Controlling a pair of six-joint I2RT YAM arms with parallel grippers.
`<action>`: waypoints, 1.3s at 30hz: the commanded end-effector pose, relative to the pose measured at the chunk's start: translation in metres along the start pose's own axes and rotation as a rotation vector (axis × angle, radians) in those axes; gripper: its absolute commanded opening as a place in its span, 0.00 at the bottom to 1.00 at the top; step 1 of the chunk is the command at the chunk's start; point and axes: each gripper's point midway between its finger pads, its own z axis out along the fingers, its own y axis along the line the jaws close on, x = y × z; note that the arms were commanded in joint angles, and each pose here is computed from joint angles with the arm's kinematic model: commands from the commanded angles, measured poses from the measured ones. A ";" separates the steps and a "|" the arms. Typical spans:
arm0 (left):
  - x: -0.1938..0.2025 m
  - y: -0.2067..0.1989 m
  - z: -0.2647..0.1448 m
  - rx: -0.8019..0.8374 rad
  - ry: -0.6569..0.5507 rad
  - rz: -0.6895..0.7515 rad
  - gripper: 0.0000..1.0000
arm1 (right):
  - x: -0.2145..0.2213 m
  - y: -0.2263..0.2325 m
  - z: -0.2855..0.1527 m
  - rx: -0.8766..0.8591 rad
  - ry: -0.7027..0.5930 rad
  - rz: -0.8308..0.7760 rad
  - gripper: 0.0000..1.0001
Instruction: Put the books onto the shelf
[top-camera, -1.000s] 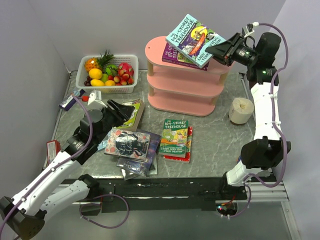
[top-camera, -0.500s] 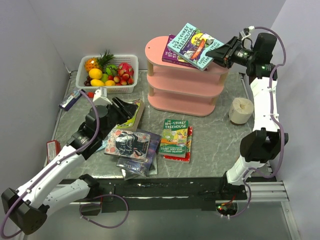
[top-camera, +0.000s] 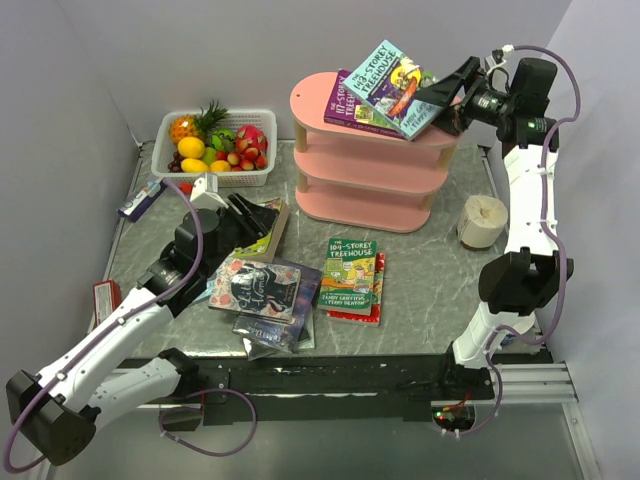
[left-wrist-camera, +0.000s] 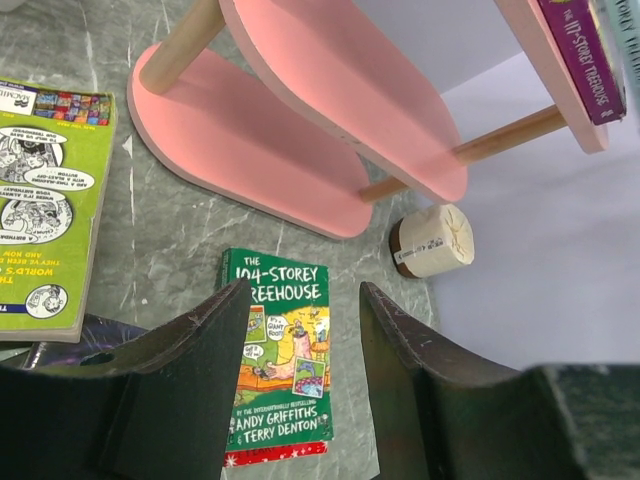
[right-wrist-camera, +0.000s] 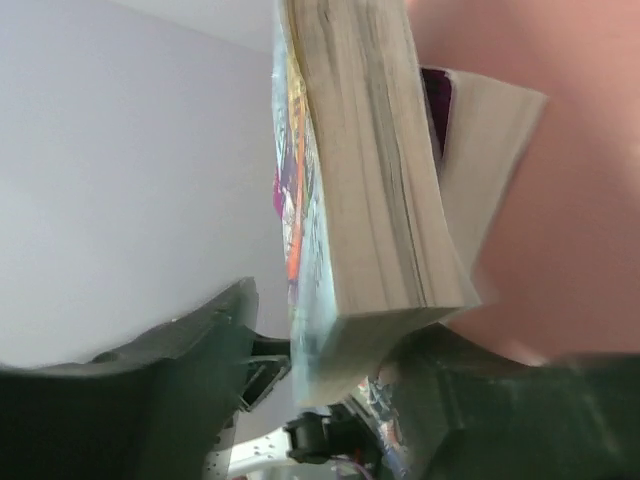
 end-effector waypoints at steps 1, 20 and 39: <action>-0.014 -0.023 -0.001 0.073 -0.028 0.005 0.54 | -0.007 0.004 -0.011 0.039 -0.041 -0.091 0.99; -0.094 -0.089 0.007 0.162 -0.188 0.110 0.76 | 0.011 0.075 -0.087 0.398 -0.485 -0.522 0.99; -0.187 -0.175 0.056 0.414 -0.223 0.076 0.96 | 0.068 0.053 -0.127 0.310 -0.665 -0.444 0.99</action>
